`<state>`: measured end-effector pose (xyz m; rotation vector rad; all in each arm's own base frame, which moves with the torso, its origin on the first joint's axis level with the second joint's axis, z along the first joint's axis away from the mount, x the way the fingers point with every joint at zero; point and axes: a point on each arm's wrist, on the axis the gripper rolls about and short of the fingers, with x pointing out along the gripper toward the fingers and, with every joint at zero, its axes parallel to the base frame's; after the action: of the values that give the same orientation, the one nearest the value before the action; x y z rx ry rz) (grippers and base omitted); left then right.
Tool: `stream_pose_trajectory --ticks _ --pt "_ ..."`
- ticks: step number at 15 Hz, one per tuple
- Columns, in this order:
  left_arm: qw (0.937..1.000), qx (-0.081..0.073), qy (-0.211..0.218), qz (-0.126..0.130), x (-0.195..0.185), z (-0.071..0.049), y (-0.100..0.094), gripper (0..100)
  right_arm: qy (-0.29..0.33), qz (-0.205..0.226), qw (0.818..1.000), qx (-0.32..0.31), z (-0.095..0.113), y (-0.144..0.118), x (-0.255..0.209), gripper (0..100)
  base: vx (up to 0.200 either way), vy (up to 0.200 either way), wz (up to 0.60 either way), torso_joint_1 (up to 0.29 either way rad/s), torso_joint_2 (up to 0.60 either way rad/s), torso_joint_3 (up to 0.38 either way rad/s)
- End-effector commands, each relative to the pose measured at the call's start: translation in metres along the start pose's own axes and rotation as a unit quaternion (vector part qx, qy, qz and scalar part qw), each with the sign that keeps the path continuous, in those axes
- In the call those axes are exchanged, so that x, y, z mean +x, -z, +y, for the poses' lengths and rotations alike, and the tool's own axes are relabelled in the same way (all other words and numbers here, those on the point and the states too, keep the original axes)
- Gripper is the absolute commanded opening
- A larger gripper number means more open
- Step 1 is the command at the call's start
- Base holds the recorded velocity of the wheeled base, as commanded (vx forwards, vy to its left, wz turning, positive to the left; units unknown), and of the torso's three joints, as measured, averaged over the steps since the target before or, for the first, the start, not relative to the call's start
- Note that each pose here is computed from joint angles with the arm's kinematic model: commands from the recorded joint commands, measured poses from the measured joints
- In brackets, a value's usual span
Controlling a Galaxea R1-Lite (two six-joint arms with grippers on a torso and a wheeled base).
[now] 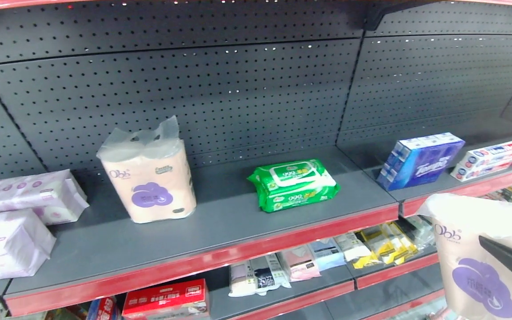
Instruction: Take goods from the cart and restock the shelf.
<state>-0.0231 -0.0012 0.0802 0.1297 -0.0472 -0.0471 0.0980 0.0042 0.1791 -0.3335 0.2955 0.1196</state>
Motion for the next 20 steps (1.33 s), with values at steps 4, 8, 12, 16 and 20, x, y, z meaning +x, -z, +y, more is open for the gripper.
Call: stream_pose_trajectory --ticks 4,8,12,16,20 --pt "1.0 0.0 0.0 0.0 0.0 0.0 0.0 100 0.0 0.003 1.0 -0.004 0.0 0.0 0.001 0 0.0 0.0 0.3 0.004 0.0 0.002" --pt "1.0 0.001 0.0 0.0 0.0 0.0 0.0 100 -0.003 0.002 1.0 -0.003 0.0 0.0 0.001 0 0.0 0.0 0.0 0.0 0.0 0.0" --pt "1.0 -0.001 -0.002 0.0 0.0 0.0 0.0 100 -0.03 -0.007 0.999 0.031 0.002 -0.002 0.002 0 0.0 0.0 0.0 0.0 0.0 0.0" --pt "1.0 0.003 0.0 0.003 0.0 0.0 0.0 100 -0.09 -0.035 0.991 0.094 0.002 -0.012 0.003 0 0.0 0.0 0.0 0.0 0.0 0.0" --pt "1.0 0.001 0.0 0.004 0.0 0.0 0.0 100 -0.103 -0.034 0.989 0.101 0.003 -0.01 0.003 0 0.0 0.0 0.0 0.0 0.0 0.0"
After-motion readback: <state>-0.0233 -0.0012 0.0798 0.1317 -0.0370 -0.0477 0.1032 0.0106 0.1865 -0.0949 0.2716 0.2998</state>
